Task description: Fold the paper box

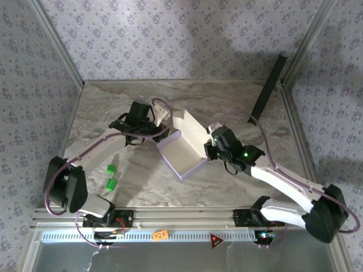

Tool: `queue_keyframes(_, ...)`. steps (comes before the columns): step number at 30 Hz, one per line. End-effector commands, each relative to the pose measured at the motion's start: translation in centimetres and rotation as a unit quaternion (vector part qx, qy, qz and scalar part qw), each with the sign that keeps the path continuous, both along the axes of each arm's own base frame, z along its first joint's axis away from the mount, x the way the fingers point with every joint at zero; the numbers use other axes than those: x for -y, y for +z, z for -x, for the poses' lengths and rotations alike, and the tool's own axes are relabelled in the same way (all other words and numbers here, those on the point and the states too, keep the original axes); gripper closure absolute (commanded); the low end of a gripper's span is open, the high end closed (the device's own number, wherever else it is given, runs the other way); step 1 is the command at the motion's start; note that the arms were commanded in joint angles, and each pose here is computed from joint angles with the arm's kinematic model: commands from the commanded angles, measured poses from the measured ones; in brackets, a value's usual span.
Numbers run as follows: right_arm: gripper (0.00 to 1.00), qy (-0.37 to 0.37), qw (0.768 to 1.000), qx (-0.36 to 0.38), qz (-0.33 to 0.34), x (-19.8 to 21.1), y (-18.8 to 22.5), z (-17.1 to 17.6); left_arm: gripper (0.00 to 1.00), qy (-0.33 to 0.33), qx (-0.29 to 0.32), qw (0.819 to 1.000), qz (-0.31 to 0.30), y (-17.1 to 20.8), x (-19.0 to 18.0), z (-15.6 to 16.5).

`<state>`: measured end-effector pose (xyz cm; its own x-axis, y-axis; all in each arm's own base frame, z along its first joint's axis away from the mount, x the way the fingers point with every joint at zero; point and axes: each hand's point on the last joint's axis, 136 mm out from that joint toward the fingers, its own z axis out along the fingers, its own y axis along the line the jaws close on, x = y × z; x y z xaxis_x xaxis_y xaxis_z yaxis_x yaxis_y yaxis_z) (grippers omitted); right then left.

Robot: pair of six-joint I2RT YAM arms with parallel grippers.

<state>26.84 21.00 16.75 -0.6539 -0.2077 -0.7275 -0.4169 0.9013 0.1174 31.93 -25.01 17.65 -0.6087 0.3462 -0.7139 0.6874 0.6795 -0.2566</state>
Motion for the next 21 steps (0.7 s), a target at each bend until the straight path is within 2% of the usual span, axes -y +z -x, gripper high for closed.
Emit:
queue_keyframes(1, 0.88, 0.057, 0.997, 0.055, -0.006, -2.5, 2.5, -2.3, 0.89, 0.074, 0.007, 0.997, -0.023, 0.0, -3.3, -0.7)
queue_keyframes(7, 0.91, 0.242, 0.969, 0.058, -0.002, -5.8, 3.3, -1.4, 0.47, 0.167, 0.013, 0.986, 0.011, 0.6, -8.8, -0.9)
queue_keyframes(11, 0.91, 0.336, 0.941, 0.045, -0.006, -5.6, 3.7, 0.3, 0.30, 0.162, 0.038, 0.985, 0.043, 1.7, -9.9, -0.5)
queue_keyframes(14, 0.91, 0.388, 0.921, 0.041, -0.008, -5.1, 4.0, 1.1, 0.28, 0.135, 0.048, 0.988, 0.063, 2.5, -9.2, 0.0)
queue_keyframes(16, 0.91, 0.404, 0.914, 0.042, -0.011, -4.9, 4.1, 1.3, 0.30, 0.113, 0.048, 0.989, 0.082, 3.0, -8.3, 0.4)
queue_keyframes(21, 0.91, 0.416, 0.908, 0.043, -0.023, -4.6, 4.2, 0.3, 0.56, 0.070, 0.054, 0.991, 0.102, 4.0, -7.0, 1.4)
